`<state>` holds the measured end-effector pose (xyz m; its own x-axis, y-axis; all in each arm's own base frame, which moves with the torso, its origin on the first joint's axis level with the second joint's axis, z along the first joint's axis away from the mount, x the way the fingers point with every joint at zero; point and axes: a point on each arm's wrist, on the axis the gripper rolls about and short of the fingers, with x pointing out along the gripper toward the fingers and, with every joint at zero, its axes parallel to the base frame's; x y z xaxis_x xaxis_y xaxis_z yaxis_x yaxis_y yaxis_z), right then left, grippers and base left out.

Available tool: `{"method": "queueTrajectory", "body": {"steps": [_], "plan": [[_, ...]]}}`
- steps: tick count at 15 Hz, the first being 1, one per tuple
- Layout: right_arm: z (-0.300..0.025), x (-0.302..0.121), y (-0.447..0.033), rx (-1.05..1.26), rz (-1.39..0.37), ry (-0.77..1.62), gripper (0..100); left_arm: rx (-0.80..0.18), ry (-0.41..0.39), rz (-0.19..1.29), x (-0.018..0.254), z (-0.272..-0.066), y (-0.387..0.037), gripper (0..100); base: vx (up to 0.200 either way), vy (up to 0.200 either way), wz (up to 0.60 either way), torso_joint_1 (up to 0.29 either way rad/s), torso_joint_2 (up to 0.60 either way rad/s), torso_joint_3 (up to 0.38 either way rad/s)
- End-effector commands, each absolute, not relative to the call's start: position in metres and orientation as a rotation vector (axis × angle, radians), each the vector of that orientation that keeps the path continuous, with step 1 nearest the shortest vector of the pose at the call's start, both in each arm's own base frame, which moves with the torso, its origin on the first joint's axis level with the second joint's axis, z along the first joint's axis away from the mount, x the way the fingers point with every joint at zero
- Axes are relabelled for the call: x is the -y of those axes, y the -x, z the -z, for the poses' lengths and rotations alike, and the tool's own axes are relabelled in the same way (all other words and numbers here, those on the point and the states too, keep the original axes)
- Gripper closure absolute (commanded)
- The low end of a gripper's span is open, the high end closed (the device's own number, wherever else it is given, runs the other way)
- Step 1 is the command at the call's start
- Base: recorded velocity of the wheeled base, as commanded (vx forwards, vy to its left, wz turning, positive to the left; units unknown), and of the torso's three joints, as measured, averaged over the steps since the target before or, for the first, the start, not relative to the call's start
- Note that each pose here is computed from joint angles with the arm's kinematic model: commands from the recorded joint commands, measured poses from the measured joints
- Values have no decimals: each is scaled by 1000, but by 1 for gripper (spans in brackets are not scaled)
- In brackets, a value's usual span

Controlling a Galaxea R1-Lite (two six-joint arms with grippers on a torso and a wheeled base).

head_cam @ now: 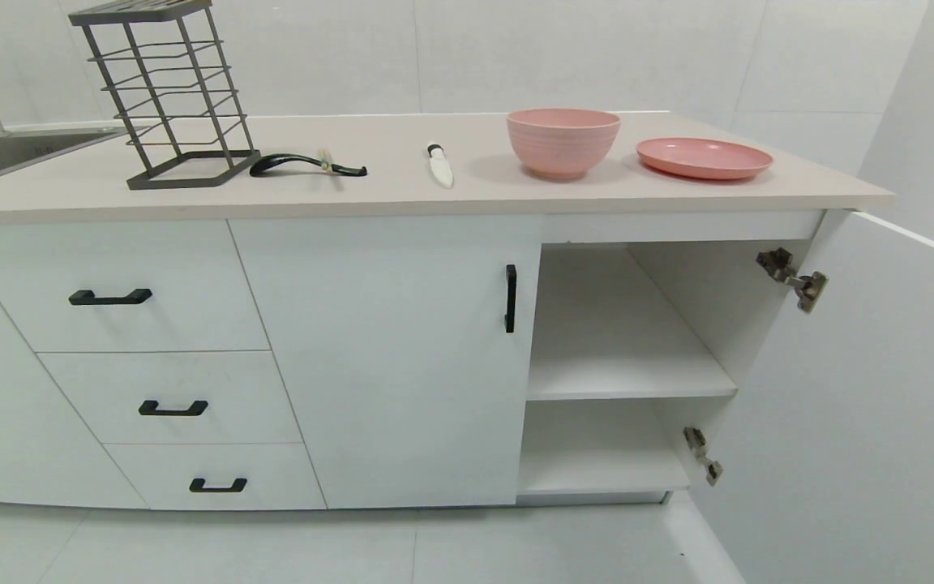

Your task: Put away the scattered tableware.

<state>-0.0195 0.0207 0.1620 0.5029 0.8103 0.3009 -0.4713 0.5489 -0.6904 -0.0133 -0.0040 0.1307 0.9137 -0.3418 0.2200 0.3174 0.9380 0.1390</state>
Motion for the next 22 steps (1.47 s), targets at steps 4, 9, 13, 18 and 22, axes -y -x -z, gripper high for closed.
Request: {"method": "queueTrajectory", "body": {"steps": [4,9,13,18,22], "plan": [[-106,-18,22,252,-663,281,0,-26,-92,138,0,-84,16,0,0,0,0,0,0,0],[-84,-14,17,-3,-488,134,0,34,-92,43,1,-83,21,0,0,0,0,0,0,0],[-84,-8,15,-31,-197,126,0,70,-85,55,1,-83,23,0,0,0,0,0,0,0],[-79,-3,15,-84,2,61,0,6,-52,38,1,-76,23,0,0,0,0,0,0,0],[-78,-3,15,-87,-36,68,0,4,-41,46,1,-76,23,0,0,0,0,0,0,0]]}}
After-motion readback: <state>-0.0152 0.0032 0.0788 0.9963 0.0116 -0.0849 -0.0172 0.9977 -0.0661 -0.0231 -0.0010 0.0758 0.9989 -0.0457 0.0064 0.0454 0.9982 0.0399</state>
